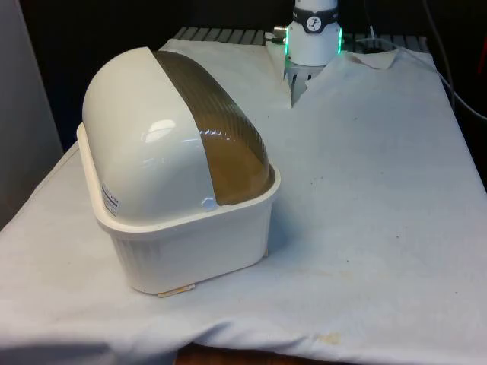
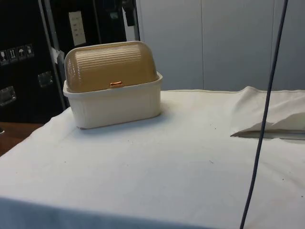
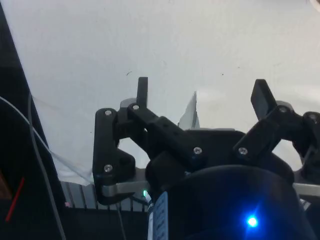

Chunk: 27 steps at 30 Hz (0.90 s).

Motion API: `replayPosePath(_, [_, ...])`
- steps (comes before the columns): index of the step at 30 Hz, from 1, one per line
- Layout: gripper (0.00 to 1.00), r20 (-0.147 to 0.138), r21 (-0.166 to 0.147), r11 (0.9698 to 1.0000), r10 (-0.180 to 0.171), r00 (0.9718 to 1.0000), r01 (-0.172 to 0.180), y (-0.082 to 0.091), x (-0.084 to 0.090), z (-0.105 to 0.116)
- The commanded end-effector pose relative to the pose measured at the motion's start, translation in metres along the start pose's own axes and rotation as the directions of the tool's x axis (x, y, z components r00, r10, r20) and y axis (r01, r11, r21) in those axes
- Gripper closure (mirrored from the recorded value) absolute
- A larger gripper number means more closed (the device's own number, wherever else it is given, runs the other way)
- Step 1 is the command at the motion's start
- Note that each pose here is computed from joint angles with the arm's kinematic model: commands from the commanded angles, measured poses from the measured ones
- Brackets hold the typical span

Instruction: Open the lid, then close it.

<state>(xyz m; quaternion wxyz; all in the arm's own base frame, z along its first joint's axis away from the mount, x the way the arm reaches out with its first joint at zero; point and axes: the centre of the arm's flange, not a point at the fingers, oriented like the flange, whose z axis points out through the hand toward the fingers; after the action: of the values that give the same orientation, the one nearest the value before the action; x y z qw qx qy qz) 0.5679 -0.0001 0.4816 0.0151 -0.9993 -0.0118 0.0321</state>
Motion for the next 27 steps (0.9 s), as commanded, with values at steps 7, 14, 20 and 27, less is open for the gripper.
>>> replayPosePath(7, [0.37, -0.004, 0.0, 1.0, -0.001, 1.0, 0.001, -0.002, -0.003, -0.001])
replayPosePath(14, [0.76, -0.004, 0.0, 1.0, -0.001, 1.0, 0.001, -0.002, -0.003, -0.001])
replayPosePath(20, [1.0, 0.0, 0.0, 1.0, -0.003, 1.0, 0.003, -0.002, -0.002, 0.0])
replayPosePath(27, [1.0, -0.037, -0.006, 0.9997, -0.025, 0.999, 0.025, -0.014, -0.005, -0.003])
